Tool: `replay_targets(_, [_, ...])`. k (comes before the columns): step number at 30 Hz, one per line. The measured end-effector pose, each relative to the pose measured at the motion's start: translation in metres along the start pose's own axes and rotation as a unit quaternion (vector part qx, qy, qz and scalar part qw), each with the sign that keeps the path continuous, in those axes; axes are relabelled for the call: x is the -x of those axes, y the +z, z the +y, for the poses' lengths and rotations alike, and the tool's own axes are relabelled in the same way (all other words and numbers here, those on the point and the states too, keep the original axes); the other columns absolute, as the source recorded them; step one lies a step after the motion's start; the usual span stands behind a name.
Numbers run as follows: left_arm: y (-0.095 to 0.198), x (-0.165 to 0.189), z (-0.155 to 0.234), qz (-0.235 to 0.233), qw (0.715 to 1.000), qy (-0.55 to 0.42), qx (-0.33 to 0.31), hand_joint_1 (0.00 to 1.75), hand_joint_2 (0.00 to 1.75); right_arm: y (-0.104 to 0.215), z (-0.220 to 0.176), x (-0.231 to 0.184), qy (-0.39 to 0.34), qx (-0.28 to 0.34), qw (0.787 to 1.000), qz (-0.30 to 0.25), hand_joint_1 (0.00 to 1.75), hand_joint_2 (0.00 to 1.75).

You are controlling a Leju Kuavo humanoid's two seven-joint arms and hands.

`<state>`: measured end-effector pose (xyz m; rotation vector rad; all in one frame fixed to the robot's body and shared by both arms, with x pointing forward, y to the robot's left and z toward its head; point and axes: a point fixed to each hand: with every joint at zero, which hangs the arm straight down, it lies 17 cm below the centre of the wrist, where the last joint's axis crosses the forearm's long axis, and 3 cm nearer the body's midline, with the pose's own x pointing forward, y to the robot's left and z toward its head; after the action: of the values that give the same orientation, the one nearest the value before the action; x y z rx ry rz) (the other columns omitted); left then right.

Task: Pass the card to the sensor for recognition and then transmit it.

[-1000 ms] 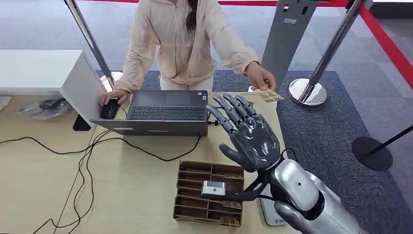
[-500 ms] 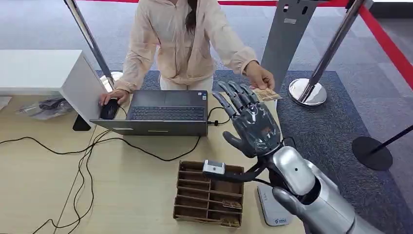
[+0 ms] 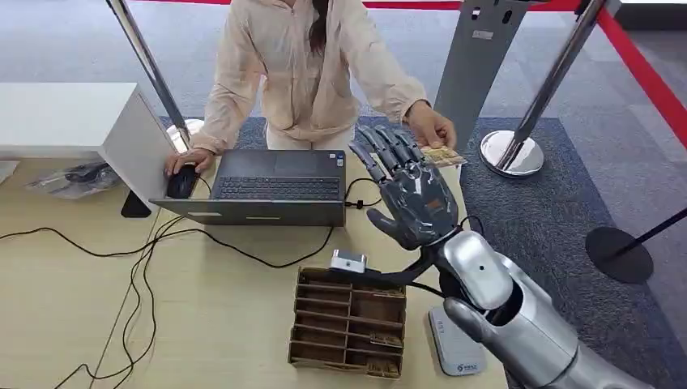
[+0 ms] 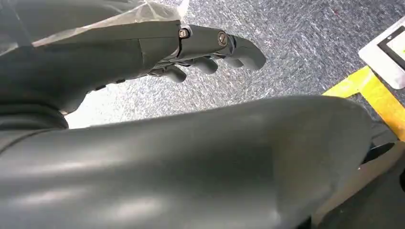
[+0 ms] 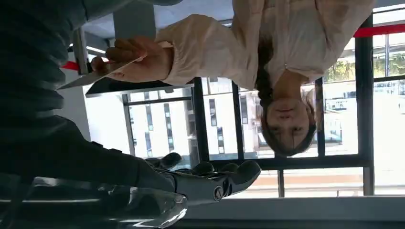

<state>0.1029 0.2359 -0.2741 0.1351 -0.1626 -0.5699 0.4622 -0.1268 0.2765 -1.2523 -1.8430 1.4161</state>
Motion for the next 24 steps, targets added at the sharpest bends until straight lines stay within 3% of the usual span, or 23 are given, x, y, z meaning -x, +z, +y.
replay_targets(24, [0.001,-0.002,-0.003,-0.002,1.0,-0.004,0.003,0.0,0.0,-0.014,0.006,0.019,0.026,-0.002,0.999,0.034,0.0,1.75])
